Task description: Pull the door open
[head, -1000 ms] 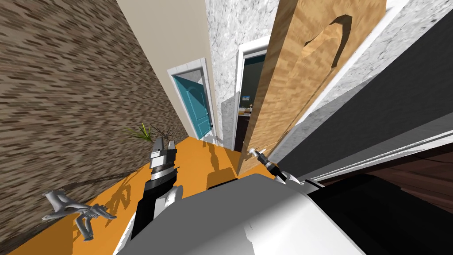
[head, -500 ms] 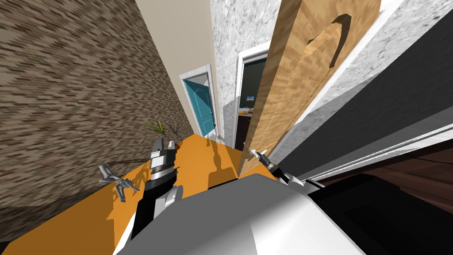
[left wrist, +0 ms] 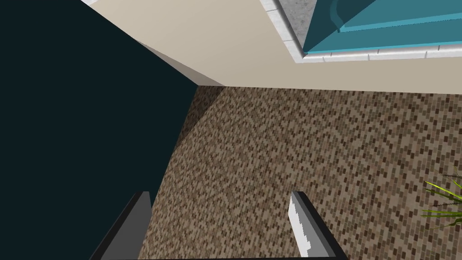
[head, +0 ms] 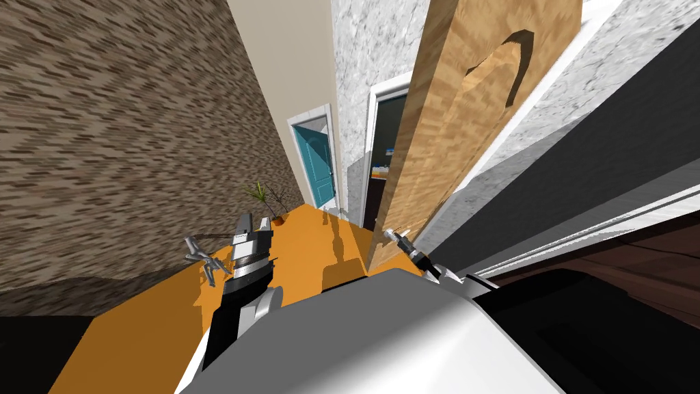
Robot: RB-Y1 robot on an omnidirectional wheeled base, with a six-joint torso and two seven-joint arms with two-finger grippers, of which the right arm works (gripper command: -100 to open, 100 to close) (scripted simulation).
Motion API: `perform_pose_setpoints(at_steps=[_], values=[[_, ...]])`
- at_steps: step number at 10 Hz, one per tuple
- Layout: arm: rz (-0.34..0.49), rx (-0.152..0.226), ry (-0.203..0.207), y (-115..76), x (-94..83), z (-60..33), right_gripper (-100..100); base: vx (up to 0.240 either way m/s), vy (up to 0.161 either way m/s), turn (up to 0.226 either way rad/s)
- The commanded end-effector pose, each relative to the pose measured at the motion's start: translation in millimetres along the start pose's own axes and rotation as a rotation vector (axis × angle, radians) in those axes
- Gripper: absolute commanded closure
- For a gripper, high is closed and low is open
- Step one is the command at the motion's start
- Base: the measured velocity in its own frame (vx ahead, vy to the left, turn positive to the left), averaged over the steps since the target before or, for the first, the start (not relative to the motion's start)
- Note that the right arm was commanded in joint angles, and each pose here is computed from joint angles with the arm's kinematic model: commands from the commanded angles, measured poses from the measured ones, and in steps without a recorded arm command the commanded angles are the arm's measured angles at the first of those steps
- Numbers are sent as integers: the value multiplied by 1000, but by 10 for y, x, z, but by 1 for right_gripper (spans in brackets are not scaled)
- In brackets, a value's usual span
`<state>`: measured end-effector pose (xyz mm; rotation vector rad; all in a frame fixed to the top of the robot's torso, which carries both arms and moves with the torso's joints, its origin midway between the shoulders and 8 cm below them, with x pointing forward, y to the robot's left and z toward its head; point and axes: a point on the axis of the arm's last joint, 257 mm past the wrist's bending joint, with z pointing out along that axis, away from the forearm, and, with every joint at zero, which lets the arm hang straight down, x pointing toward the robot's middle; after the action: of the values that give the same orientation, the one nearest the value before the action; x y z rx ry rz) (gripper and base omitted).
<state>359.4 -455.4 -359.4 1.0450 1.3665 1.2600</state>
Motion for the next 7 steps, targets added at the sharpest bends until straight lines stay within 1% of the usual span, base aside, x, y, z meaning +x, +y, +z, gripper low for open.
perform_pose_setpoints(at_steps=[1,2,3,4,7], values=[[-2,7,-8,-28,28,42,100,-164,-49,108],[-3,7,-12,-30,30,75,100,-119,-57,69],[-5,7,-26,-36,39,177,100,-166,-94,182],[-6,7,-31,-37,43,214,100,-202,-88,154],[-9,7,-61,-39,68,445,100,-194,-93,179]])
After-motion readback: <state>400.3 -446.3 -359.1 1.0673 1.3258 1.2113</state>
